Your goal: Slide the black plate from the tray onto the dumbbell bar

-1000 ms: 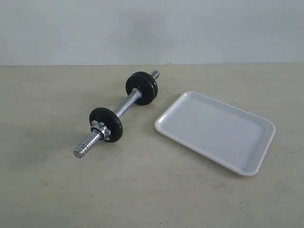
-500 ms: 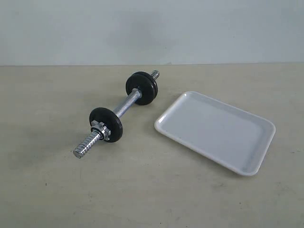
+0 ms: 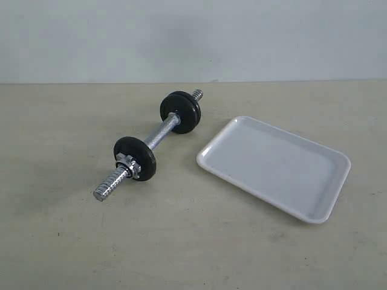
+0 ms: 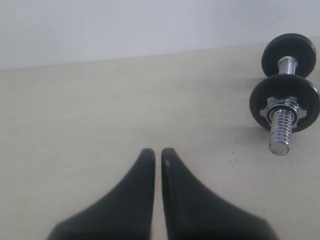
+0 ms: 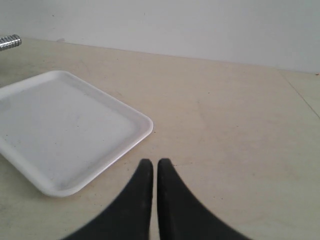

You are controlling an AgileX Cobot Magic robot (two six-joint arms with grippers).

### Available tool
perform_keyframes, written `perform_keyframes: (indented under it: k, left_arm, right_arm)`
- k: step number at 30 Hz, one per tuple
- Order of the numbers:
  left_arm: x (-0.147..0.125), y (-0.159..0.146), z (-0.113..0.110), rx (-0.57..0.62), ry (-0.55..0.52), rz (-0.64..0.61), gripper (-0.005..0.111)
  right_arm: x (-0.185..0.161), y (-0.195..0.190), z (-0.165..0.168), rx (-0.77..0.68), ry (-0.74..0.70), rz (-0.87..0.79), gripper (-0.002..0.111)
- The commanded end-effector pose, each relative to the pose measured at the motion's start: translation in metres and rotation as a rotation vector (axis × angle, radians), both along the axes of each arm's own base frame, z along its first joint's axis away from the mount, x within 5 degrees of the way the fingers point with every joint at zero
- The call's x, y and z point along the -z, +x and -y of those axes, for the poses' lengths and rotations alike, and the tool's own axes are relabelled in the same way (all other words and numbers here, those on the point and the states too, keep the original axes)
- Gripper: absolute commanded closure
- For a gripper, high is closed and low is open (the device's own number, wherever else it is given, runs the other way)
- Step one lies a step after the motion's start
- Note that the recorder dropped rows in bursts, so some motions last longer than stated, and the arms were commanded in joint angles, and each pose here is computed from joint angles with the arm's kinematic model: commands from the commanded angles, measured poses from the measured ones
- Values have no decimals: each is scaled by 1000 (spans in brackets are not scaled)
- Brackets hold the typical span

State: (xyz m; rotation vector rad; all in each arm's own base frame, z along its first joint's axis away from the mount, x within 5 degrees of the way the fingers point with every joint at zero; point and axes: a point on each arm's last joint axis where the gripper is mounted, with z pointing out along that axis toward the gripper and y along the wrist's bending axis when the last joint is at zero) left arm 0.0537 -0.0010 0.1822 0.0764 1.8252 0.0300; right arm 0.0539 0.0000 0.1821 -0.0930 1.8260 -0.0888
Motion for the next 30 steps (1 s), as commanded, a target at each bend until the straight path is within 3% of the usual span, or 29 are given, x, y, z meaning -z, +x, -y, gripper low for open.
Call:
perform_keyframes:
  k: [1,30]
  left_arm:
    - [0,0,0,-2,9,5,102]
    - [0,0,0,-2,9,5,102]
  right_arm:
    - [-1,0,0,4,-2,16,107]
    - [-1,0,0,-7,1,7,107]
